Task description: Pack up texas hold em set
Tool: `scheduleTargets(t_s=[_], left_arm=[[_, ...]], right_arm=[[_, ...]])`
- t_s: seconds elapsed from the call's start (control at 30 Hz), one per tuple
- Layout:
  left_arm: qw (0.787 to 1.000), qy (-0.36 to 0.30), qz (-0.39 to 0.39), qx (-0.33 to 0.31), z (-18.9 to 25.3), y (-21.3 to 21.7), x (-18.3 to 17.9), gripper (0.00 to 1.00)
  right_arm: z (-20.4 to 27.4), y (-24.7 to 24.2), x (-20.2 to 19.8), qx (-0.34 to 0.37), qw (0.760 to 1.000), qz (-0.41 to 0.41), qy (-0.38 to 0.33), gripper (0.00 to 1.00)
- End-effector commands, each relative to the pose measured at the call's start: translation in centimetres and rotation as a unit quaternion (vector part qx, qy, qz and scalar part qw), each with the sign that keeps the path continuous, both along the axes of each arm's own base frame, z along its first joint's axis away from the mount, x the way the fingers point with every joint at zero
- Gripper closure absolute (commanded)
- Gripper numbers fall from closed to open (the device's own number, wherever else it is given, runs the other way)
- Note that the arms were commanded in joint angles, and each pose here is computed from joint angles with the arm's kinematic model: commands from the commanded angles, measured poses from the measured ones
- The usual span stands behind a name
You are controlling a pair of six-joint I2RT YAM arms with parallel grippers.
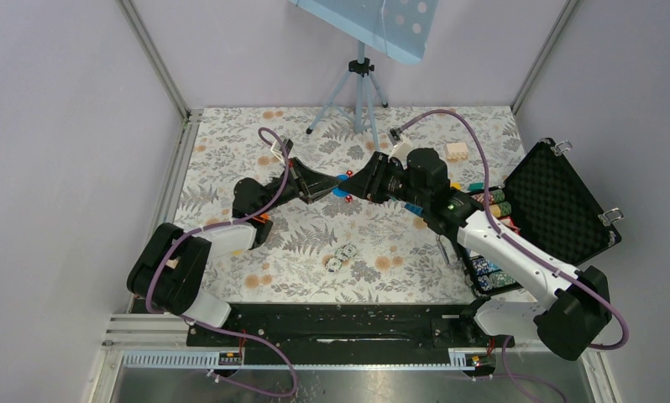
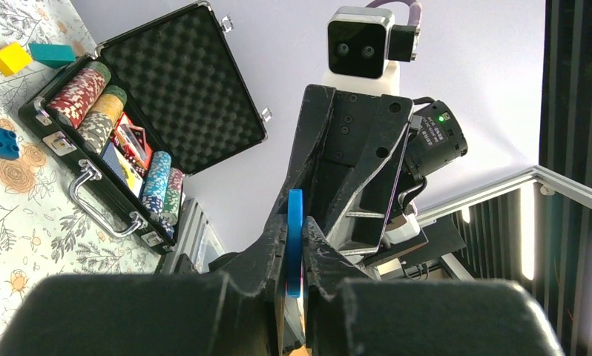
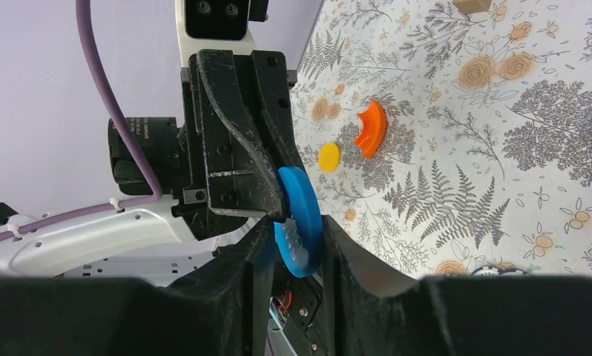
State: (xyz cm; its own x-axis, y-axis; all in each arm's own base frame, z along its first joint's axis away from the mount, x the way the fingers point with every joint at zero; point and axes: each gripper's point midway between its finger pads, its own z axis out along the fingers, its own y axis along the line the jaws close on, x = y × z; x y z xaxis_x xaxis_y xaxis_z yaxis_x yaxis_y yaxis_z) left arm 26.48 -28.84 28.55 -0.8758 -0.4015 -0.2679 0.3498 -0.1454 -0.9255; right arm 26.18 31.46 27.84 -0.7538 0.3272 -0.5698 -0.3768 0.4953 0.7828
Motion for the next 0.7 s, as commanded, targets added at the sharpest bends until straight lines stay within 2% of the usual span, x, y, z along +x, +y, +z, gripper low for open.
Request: scheduleTargets(t_s=[0.0, 0.67], left_arm=[[0.998, -0.05, 0.005, -0.028, 2.4, 0.4, -0.8, 1.0], [0.998, -0.053, 0.009, -0.037, 3.2, 0.5, -0.7, 1.0]], right_arm=[[2.5, 0.6, 0.0, 0.037, 0.999, 0.015, -0.024, 0.66], [1.6, -0.3, -1.4, 0.024, 0.999, 0.024, -0.017, 0.63]])
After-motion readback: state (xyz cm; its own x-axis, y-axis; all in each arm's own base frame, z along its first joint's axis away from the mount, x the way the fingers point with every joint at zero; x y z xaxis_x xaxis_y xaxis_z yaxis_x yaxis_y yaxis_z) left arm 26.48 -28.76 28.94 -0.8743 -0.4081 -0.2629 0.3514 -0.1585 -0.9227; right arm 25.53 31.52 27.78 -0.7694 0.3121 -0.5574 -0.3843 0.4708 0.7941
